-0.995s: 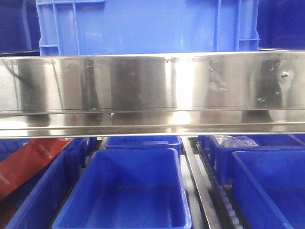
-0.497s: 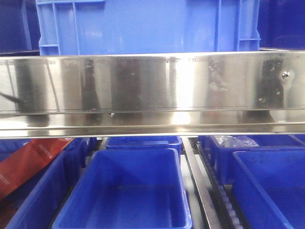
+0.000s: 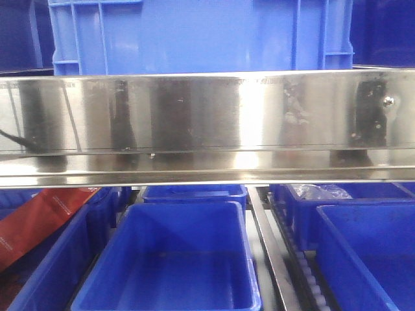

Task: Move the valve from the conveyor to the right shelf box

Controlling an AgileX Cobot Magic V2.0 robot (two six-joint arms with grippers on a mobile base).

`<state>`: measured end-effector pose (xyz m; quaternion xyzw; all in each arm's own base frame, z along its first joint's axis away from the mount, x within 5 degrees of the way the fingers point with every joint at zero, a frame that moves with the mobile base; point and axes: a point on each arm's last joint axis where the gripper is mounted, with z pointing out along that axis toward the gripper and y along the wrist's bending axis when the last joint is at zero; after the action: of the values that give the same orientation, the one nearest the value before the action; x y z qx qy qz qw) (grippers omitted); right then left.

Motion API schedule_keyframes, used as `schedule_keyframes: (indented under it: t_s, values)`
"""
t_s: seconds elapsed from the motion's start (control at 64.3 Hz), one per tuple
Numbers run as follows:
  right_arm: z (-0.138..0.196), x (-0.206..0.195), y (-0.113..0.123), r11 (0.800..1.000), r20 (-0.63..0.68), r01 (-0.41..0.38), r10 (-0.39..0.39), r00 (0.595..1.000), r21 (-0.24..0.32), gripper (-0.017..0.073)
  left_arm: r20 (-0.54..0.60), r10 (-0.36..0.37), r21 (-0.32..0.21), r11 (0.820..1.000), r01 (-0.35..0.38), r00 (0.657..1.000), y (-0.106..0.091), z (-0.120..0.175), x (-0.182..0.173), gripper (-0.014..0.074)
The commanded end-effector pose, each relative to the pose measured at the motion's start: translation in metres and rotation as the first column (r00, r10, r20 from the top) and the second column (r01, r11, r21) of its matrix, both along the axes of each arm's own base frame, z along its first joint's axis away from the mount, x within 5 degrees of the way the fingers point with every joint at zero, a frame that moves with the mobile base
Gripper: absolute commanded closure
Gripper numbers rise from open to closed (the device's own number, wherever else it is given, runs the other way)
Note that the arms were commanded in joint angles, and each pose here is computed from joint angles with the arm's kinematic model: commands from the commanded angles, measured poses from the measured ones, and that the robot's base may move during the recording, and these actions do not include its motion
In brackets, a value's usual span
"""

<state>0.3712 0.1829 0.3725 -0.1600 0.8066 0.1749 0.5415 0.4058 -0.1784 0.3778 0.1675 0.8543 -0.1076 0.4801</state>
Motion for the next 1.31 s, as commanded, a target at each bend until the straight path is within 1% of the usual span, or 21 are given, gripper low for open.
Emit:
schedule_keyframes:
  t_s: [0.0,0.062,0.14,0.186,0.357,0.42,0.497,0.513,0.544,0.559,0.653,0.699,0.746,0.839,0.886,0.979,1.01,1.103,1.212,1.29]
  values:
    - [0.021,0.0,-0.004,0.999,0.11,0.017,-0.021,0.994,0.045,0.025,0.056,0.001,-0.028,1.0,0.0,0.998,0.0,0.012,-0.001,0.0316]
    - [0.021,0.0,-0.004,0.999,0.11,0.017,-0.021,0.994,0.045,0.0183,0.056,0.001,-0.028,1.0,0.0,0.998,0.0,0.012,-0.001,0.0247]
    - [0.021,0.0,-0.004,0.999,0.11,0.017,-0.021,0.994,0.045,0.0133,0.056,0.001,-0.028,1.0,0.0,0.998,0.0,0.012,-0.001,0.0196]
    - [0.021,0.0,-0.004,0.999,0.11,0.017,-0.021,0.994,0.045,0.0121,0.056,0.001,-0.028,1.0,0.0,0.998,0.0,0.012,-0.001,0.0189]
    - [0.021,0.0,-0.004,0.999,0.11,0.017,-0.021,0.994,0.045,0.0126,0.048,0.001,-0.025,1.0,0.0,0.999,0.0,0.012,-0.001,0.0194]
    - [0.022,-0.001,-0.004,0.999,0.113,0.016,-0.022,0.993,0.046,0.0132,0.054,0.001,-0.027,1.0,0.0,0.999,0.001,0.014,-0.003,0.0232]
    - [0.024,-0.002,-0.005,0.999,0.117,0.016,-0.022,0.993,0.048,0.0221,0.045,0.001,-0.023,1.0,0.0,0.999,0.002,0.017,-0.006,0.0374]
    - [0.024,-0.002,-0.004,0.999,0.115,0.016,-0.021,0.993,0.047,0.0258,0.047,0.001,-0.024,1.0,0.0,0.999,0.002,0.017,-0.006,0.0416]
    - [0.024,-0.002,-0.004,0.999,0.115,0.016,-0.021,0.993,0.047,0.0313,0.046,0.001,-0.024,1.0,0.0,0.999,0.002,0.017,-0.006,0.0474]
    - [0.024,-0.002,-0.004,0.999,0.115,0.016,-0.021,0.993,0.047,0.0358,0.046,0.001,-0.024,1.0,0.0,0.999,0.002,0.017,-0.006,0.0517]
    - [0.025,-0.001,-0.005,0.999,0.124,0.017,-0.024,0.992,0.052,0.0568,0.05,0.002,-0.02,1.0,-0.001,0.999,0.002,0.017,-0.006,0.0695]
    - [0.026,-0.001,-0.005,0.998,0.134,0.019,-0.027,0.991,0.057,0.0663,0.056,0.004,-0.02,1.0,-0.003,0.998,0.003,0.018,-0.005,0.0704]
    - [0.027,-0.001,-0.005,0.998,0.143,0.02,-0.029,0.989,0.063,0.0727,0.056,0.004,-0.02,1.0,-0.003,0.998,0.004,0.02,-0.007,0.0704]
    - [0.036,-0.006,-0.007,0.996,0.158,0.02,-0.033,0.987,0.081,0.0727,0.04,0.003,-0.021,1.0,-0.002,0.999,0.006,0.026,-0.013,0.0704]
    - [0.043,-0.011,-0.009,0.996,0.179,0.02,-0.036,0.983,0.092,0.0727,0.057,0.003,-0.029,1.0,-0.002,0.998,0.008,0.033,-0.018,0.0704]
    - [0.064,-0.026,-0.017,0.993,0.232,0.016,-0.043,0.972,0.119,0.0727,0.135,0.007,-0.063,0.998,0.002,0.991,0.015,0.06,-0.033,0.0704]
    - [0.071,-0.031,-0.019,0.992,0.245,0.014,-0.045,0.968,0.126,0.0727,0.159,0.008,-0.084,0.996,0.006,0.987,0.017,0.068,-0.039,0.0704]
    - [0.079,-0.047,-0.027,0.99,0.269,0.013,-0.05,0.962,0.138,0.0727,0.211,0.012,-0.116,0.993,0.013,0.977,0.023,0.083,-0.055,0.0704]
    - [0.075,-0.068,-0.038,0.988,0.29,0.021,-0.064,0.955,0.15,0.0727,0.261,0.016,-0.153,0.988,0.025,0.965,0.031,0.088,-0.076,0.0704]
    - [0.072,-0.085,-0.047,0.986,0.314,0.027,-0.077,0.946,0.163,0.0727,0.281,0.025,-0.192,0.981,0.031,0.959,0.037,0.083,-0.091,0.0704]
